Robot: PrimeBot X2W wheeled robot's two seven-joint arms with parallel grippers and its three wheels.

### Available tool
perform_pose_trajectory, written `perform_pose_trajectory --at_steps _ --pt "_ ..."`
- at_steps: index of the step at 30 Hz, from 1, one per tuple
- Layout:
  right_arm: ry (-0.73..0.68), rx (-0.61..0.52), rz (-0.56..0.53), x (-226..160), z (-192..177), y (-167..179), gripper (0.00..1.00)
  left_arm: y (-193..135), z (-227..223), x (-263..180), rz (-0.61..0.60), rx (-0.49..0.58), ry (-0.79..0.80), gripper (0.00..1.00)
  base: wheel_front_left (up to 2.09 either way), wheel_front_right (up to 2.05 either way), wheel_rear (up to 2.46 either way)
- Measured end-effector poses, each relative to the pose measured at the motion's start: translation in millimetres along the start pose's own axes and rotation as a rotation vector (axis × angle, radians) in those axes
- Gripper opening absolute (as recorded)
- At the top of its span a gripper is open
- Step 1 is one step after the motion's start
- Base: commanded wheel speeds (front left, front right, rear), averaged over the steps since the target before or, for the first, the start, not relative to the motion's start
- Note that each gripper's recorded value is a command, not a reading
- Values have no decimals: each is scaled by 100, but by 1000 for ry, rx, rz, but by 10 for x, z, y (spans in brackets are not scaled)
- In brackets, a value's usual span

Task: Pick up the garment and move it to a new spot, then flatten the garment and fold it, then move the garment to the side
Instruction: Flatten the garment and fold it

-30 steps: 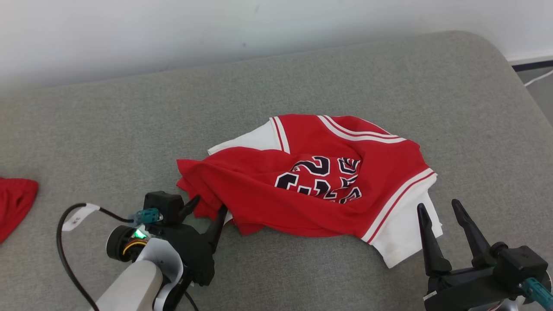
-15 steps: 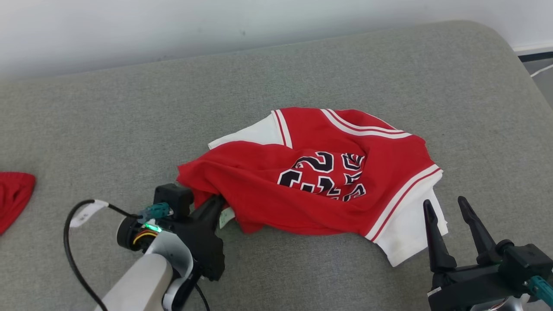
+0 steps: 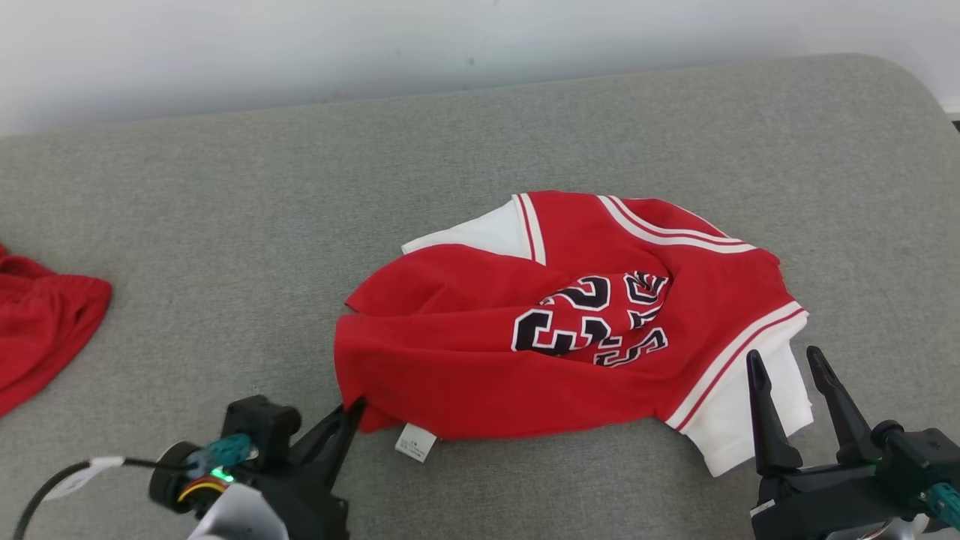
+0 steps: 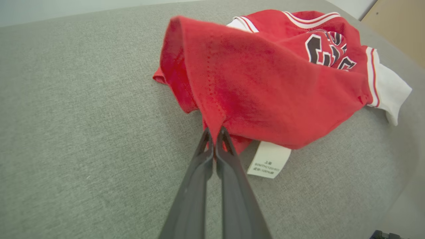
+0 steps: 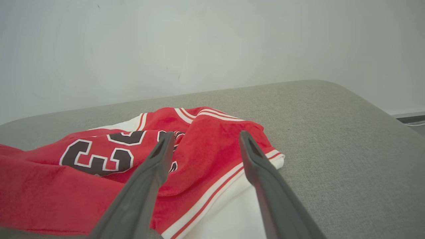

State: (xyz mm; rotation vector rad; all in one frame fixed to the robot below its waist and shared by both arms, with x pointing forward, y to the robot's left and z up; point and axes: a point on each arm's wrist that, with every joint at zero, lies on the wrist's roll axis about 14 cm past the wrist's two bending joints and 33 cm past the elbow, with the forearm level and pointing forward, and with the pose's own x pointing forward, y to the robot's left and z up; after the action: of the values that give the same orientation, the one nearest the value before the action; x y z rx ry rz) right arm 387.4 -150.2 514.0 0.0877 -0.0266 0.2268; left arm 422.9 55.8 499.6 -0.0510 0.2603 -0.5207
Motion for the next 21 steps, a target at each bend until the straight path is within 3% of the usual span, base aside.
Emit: perform_pose_trajectory --at_steps 13,16,21 --pt "-7 7 25 67 11 68 100 311 249 -466 114 22 -13 0 0 0 0" --pt "-2 14 31 87 -5 84 100 355 282 -442 108 23 1 0 0 0 0" --pt "-5 8 42 132 14 89 100 442 257 -184 83 -64 33 0 0 0 0"
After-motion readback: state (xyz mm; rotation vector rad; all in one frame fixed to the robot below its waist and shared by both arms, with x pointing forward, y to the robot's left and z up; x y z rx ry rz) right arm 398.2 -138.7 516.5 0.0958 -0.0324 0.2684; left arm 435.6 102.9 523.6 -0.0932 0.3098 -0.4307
